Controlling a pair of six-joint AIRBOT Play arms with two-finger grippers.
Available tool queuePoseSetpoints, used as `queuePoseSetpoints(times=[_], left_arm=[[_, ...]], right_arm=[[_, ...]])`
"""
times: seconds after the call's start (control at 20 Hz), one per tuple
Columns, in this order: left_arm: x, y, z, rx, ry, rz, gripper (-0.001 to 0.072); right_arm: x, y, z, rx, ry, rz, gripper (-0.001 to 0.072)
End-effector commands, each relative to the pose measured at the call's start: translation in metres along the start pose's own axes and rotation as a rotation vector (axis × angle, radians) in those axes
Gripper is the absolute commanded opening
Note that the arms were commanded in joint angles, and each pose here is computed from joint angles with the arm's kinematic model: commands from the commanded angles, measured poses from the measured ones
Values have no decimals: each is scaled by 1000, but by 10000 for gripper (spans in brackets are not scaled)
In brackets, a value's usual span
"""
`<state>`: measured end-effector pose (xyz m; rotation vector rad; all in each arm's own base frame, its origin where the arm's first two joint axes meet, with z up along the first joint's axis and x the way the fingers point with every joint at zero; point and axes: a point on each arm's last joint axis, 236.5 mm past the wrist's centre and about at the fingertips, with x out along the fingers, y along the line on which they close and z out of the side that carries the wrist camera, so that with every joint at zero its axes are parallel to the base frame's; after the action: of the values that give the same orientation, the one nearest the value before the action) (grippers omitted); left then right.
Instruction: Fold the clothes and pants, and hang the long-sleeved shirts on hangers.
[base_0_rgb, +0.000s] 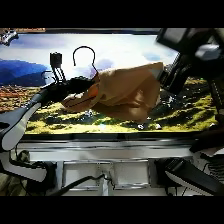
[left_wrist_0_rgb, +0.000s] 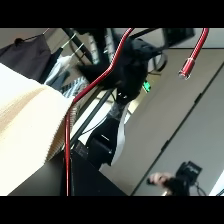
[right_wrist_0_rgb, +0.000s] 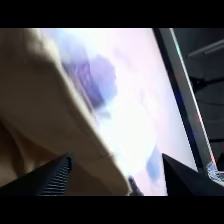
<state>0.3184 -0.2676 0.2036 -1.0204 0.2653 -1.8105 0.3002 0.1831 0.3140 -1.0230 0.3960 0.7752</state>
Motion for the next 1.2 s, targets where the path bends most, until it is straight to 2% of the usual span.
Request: queuePoseSetpoints(times=[0.0,0.15,0.35,0.4,0.5,0.6,0.8,0.85,0.9,0.95,1.0,1.15], left_arm=[[0,-1,0,-5,2,-2,10],[0,-1,0,-5,2,-2,10],[0,-1,0,-5,1,-2,10],[0,-1,0,-5,1,-2,10],[0,-1,0,-5,0,-2,10],[0,-1,0,-5,1,-2,10],[0,-1,1,-4,-1,-1,12],[-1,-1,1,-3,-3,1,32],[-2,-1,4,1,-9,3,192],[-4,-1,8,6,-24,3,384],[-6,-2,16,18,-53,2,500],[-22,-3,54,72,-195,26,522]], right_arm=[[43,18,-14,-45,24,72,655],[83,31,-30,3,37,167,649],[119,28,-26,76,-17,214,627],[128,32,-26,92,-27,244,545],[142,35,-27,102,-29,264,248],[147,36,-23,81,-50,270,28],[146,33,-21,38,-64,255,25],[146,33,-20,37,-66,255,25],[146,33,-20,37,-66,256,25],[146,33,-20,38,-66,256,25],[145,34,-20,41,-67,257,25],[138,34,-12,49,-96,256,24]])
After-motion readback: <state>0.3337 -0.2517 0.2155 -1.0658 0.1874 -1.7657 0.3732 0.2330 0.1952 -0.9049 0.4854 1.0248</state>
